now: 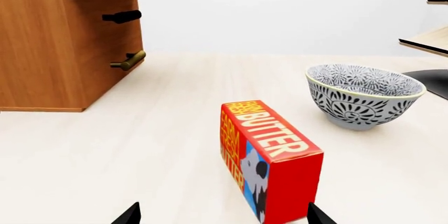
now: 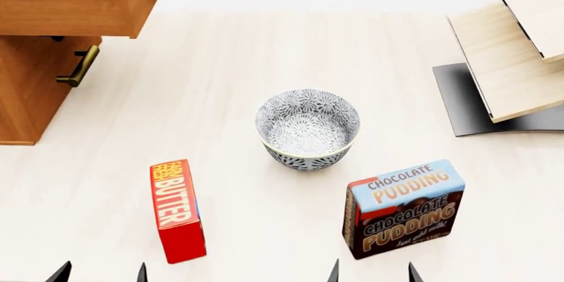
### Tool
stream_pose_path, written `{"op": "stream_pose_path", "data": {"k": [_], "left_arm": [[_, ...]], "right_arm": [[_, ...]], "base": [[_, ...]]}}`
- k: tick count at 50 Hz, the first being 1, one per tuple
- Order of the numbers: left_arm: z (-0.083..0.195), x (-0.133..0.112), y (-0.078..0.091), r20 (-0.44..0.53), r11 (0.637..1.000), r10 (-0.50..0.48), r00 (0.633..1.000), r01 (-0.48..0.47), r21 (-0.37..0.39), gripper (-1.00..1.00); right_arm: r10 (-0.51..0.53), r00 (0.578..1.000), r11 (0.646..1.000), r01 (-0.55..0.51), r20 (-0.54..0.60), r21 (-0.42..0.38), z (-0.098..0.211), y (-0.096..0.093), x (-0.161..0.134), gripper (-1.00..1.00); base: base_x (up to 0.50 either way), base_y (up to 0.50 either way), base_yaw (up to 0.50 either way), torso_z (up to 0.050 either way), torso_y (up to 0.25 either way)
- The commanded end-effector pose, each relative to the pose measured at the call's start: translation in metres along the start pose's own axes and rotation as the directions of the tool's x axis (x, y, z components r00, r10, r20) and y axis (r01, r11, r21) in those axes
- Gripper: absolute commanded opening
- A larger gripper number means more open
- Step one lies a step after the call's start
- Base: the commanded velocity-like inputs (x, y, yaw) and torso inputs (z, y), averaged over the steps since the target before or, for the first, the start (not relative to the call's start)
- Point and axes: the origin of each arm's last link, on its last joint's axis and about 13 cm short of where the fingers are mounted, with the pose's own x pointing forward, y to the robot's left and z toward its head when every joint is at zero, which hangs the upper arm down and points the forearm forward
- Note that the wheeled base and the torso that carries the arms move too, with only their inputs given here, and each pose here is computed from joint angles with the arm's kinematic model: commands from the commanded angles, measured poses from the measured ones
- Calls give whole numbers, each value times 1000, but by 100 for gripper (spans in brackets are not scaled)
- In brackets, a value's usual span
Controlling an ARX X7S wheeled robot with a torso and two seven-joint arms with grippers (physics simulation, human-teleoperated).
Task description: Close the top drawer of the cabinet.
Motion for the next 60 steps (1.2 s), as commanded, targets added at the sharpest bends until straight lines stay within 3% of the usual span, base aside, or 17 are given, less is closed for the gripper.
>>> {"op": "stream_pose_path", "data": {"k": [1,20,46,60], "left_arm": [[-1,5,0,-33,1000,8,999,-8,-2,100],[36,-4,-2,-85,1000,21,996,-22,-19,100],[68,-36,-6,-20,998,17,1000,-15,60,100],[84,-51,1,35,1000,25,999,-26,18,100]], "right_arm": [[-5,1000,1000,5,-8,-5,1,0,2,100],[-24,1000,999,24,-13,-29,31,-2,-1,100],[-78,996,992,81,40,-92,54,-4,-20,100],[-68,993,993,76,92,-87,68,-6,-34,100]], "base": [[0,0,0,0,0],[0,0,0,0,0],[0,0,0,0,0],[0,0,0,0,0]]}}
